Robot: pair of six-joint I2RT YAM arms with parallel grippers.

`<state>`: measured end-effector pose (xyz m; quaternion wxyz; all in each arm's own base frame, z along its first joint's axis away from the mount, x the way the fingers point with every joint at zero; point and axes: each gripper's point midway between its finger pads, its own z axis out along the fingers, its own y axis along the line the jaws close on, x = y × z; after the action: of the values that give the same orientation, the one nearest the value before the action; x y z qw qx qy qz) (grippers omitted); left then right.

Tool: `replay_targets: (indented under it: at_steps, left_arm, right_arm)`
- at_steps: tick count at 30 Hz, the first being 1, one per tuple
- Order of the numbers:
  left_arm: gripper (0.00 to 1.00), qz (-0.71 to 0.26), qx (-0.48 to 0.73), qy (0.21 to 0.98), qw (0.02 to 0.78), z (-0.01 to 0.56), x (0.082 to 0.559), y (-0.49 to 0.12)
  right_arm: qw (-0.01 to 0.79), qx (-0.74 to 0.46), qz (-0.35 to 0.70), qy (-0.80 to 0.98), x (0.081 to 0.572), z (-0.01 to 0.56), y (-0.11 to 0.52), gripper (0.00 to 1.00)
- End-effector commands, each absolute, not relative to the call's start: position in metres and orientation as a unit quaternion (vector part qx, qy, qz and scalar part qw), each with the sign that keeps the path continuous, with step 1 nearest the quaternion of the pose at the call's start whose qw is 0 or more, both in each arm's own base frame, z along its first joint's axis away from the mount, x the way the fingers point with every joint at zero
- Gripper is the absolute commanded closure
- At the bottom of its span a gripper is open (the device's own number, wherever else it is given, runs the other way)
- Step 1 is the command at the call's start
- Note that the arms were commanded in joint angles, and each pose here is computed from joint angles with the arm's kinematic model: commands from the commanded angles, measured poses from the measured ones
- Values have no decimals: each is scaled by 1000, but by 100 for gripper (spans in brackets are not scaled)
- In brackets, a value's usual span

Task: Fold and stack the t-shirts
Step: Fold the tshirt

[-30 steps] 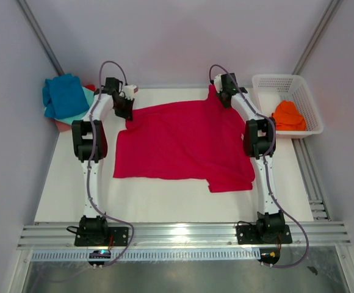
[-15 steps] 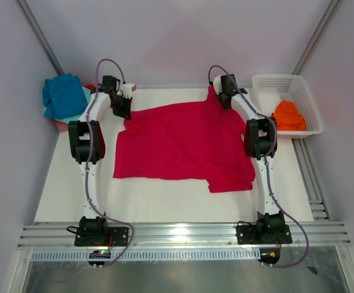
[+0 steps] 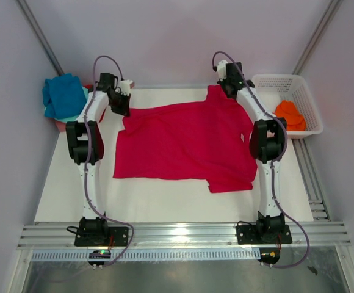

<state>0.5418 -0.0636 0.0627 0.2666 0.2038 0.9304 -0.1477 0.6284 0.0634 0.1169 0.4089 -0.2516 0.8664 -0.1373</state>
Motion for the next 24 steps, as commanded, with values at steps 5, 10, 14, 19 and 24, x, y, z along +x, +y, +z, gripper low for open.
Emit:
replay_targets:
  at_steps: [5, 10, 14, 19, 24]
  left_arm:
    - [100, -143, 203, 914, 321, 112, 552, -63]
    - [100, -150, 201, 915, 315, 106, 551, -64]
    - [100, -159, 201, 916, 309, 105, 547, -67]
    - [100, -172, 202, 913, 310, 107, 544, -72]
    - [100, -189, 198, 911, 308, 109, 541, -77]
  right_arm:
    - [404, -232, -154, 872, 615, 143, 57, 47]
    - [370, -212, -155, 891, 605, 115, 52, 44]
    - [353, -203, -151, 901, 604, 106, 52, 44]
    - [333, -201, -159, 908, 602, 95, 48, 40]
    - [322, -204, -161, 910, 600, 85, 46, 40]
